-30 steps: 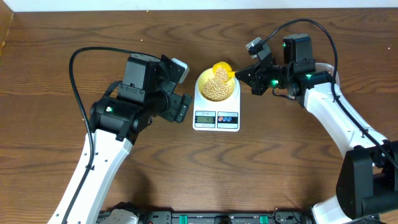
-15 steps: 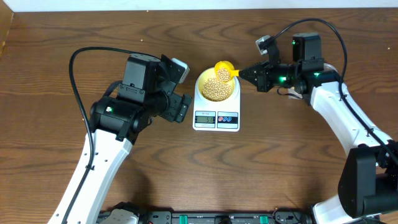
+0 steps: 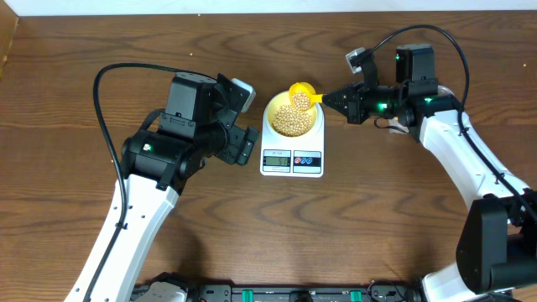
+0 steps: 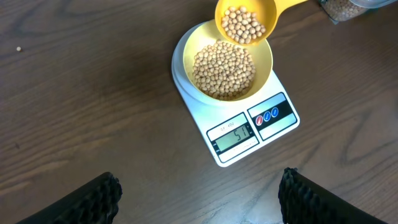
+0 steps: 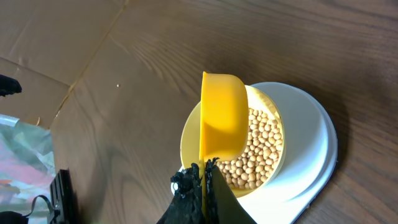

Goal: Scoop item into bowl and weigh 50g on scale
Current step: 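Carry the scoop right back to the soybean tub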

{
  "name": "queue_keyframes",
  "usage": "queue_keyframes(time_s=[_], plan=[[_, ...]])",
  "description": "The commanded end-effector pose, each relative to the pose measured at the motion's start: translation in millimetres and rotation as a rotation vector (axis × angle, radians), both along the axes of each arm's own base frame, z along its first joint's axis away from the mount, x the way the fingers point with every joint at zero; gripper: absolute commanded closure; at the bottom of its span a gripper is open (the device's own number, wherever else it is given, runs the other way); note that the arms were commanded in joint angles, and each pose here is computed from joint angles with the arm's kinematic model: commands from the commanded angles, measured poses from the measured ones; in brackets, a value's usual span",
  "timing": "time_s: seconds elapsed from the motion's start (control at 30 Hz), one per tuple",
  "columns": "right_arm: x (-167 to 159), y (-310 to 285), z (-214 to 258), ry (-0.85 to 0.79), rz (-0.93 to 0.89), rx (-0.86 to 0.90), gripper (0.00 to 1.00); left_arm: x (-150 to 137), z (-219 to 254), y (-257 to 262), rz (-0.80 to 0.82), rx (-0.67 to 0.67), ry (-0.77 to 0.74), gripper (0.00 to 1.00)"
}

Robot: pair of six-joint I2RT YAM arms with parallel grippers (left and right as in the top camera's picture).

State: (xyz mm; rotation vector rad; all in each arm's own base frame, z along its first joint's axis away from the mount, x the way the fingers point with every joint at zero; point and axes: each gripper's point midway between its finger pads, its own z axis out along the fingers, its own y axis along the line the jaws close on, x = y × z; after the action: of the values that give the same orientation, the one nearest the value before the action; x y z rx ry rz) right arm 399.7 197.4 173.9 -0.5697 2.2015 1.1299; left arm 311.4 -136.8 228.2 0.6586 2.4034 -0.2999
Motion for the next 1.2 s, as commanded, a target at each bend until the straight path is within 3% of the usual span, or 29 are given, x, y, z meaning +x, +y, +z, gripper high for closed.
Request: queue_keyframes(time_s=[0.0, 0.33, 0.63, 1.0, 1.17], plan=[[1.1, -4.6, -2.4, 0.039, -0.015, 0.028, 0.99, -0.8, -1.2, -0.6, -0.014, -0.001, 0.005, 0.17], [10.0, -64.7, 26.6, 0.147, -0.093, 0.253, 0.99, -0.8, -1.2, -0.6, -0.014, -0.001, 0.005, 0.17], [26.0, -138.5, 27.8, 0.137, -0.267, 0.279, 0.99, -0.8, -1.2, -0.6, -0.014, -0.001, 0.005, 0.17], [29.1, -223.0, 3.4, 0.135, -0.510, 0.166, 0.99, -0.8, -1.2, -0.6, -0.014, -0.001, 0.005, 0.17], [18.0, -246.1, -30.4, 0.128, -0.553, -0.072, 0.98, -0.8, -1.2, -0.6, -0.014, -0.001, 0.004, 0.17]])
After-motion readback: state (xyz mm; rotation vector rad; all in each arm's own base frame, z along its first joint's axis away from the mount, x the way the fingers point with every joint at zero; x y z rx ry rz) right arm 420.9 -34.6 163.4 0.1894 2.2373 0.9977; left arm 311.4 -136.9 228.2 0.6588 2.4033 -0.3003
